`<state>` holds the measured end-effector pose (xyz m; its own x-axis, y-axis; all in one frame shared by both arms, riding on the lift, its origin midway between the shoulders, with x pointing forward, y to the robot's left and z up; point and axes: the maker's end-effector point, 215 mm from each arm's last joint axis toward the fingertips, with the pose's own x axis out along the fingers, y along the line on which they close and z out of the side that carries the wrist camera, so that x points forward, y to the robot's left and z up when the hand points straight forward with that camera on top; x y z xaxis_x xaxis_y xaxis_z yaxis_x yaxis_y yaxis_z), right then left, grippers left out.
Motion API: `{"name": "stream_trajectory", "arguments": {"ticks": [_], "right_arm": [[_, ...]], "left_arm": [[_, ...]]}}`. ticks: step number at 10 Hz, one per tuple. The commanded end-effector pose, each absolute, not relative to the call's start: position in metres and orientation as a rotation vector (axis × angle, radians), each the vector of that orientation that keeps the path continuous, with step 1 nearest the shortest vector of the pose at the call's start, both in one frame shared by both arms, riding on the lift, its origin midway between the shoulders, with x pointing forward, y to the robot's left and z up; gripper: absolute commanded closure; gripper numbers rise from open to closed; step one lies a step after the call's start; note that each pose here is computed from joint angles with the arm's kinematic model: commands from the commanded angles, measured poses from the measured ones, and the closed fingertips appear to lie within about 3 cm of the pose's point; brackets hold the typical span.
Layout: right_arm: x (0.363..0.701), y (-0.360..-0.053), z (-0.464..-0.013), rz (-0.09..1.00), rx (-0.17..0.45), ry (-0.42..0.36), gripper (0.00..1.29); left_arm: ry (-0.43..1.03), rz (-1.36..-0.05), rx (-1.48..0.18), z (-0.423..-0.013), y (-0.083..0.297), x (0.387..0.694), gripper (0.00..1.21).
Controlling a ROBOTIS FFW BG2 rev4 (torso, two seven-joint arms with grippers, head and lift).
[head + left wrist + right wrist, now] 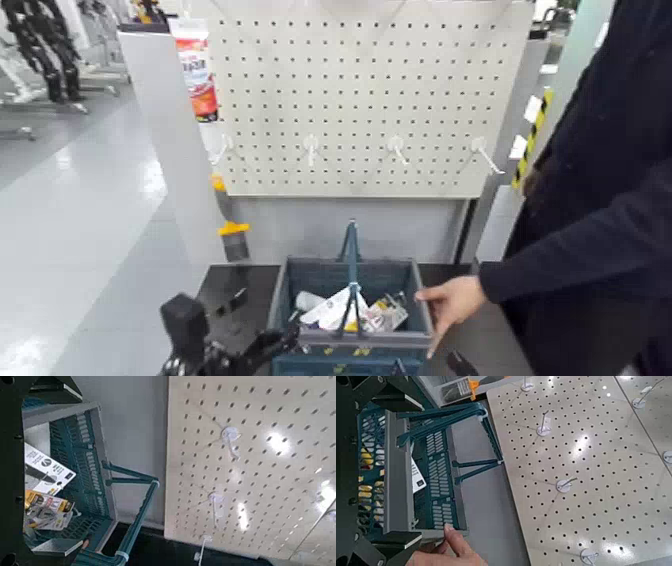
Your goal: Put the blue scissors into the crate.
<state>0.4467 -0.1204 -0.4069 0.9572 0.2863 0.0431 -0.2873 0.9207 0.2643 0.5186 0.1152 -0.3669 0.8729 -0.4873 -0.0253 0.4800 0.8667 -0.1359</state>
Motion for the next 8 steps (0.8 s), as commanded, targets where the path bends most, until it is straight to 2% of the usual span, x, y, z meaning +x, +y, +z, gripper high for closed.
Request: {"name": "stream_trajectory", "arguments": {"ticks": [1, 2, 8], "right_arm": [[0.445, -0.126, -0.41, 0.279, 0.273, 0.003, 0.16], [0.445, -0.129, -0.41, 0.274, 0.271, 0.005, 0.16], [0.446, -0.127, -0.411, 0.278, 0.252, 0.024, 0.14]], "left_arm": [[0.039, -0.404, -0.151, -0.374, 0.124, 0.488, 0.04], [0.029, -0.353, -0.156, -0.375, 0.127, 0.481, 0.04], [0.018, -0.352, -0.15, -0.372, 0.122, 0.477, 0.07]]}}
